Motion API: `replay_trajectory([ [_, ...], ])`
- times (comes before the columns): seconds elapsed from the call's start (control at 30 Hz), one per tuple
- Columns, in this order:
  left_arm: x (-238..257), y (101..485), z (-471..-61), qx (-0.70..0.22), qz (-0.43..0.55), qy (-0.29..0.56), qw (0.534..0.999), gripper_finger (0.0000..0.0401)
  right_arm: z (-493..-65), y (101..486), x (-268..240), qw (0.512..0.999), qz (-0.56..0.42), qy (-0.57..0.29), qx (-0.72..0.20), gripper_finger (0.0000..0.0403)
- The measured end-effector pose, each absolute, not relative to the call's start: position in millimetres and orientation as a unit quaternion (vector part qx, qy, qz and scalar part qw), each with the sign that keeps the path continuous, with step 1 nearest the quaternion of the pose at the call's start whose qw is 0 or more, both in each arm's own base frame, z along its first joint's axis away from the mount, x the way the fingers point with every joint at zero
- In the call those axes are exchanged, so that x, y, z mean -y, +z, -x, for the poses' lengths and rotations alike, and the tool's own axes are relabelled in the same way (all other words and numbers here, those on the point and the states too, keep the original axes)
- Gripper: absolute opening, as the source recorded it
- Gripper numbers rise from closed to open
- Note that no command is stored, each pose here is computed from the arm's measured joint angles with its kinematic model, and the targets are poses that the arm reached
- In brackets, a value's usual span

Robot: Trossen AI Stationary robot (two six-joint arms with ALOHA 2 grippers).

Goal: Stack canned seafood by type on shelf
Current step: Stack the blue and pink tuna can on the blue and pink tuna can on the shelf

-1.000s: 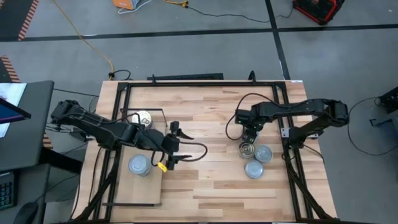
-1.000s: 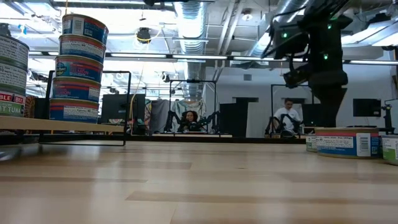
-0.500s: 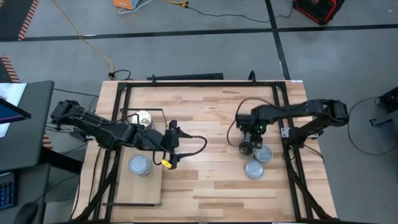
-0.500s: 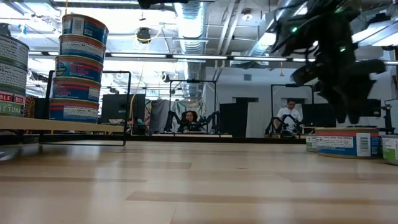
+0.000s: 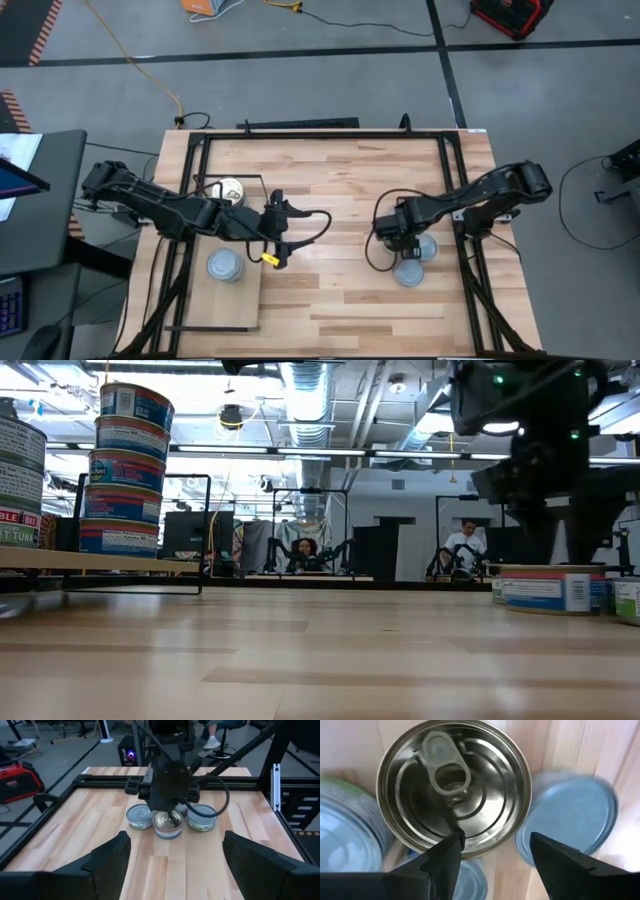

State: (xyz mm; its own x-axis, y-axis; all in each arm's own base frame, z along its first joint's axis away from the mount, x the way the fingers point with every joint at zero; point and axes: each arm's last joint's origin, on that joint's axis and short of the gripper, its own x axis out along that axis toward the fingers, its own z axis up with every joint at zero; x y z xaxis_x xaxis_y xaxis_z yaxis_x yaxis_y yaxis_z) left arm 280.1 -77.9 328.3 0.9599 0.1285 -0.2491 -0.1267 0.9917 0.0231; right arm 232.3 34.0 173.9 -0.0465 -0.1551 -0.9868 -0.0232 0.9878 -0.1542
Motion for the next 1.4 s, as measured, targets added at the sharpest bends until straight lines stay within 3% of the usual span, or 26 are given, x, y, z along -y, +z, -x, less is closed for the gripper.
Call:
replay_trajectory([
  [0.2,78.1,330.4,-280.6,-0.116,0.004,0.065,0.991,0.0304,-271.6,178.0,-36.9,0.707,0.109,-0.074,-0.695,0.0269],
  [0.4,78.0,330.2,-280.5,-0.117,0.002,0.066,0.991,0.0304,-321.9,198.3,-23.7,0.773,0.129,-0.060,-0.618,0.0269],
  [0.53,78.3,329.2,-280.2,-0.121,0.006,0.066,0.990,0.0304,-325.7,224.0,-7.9,0.796,0.122,-0.052,-0.591,0.0269],
  [0.63,79.9,327.0,-279.1,-0.133,0.008,0.062,0.989,0.0304,-319.9,237.3,7.8,0.831,0.064,-0.023,-0.553,0.0269],
  [0.83,80.2,321.0,-283.0,-0.148,0.002,0.064,0.987,0.0304,-332.2,212.3,27.4,0.872,-0.081,0.000,-0.482,0.0269],
  [1.07,82.9,308.7,-289.2,-0.173,-0.026,0.081,0.981,0.0304,-357.2,191.1,1.6,0.891,-0.068,0.038,-0.447,0.0269],
  [1.4,84.3,300.2,-286.8,-0.210,-0.040,0.090,0.973,0.0304,-368.4,160.6,7.9,0.882,-0.063,0.019,-0.466,0.0269],
])
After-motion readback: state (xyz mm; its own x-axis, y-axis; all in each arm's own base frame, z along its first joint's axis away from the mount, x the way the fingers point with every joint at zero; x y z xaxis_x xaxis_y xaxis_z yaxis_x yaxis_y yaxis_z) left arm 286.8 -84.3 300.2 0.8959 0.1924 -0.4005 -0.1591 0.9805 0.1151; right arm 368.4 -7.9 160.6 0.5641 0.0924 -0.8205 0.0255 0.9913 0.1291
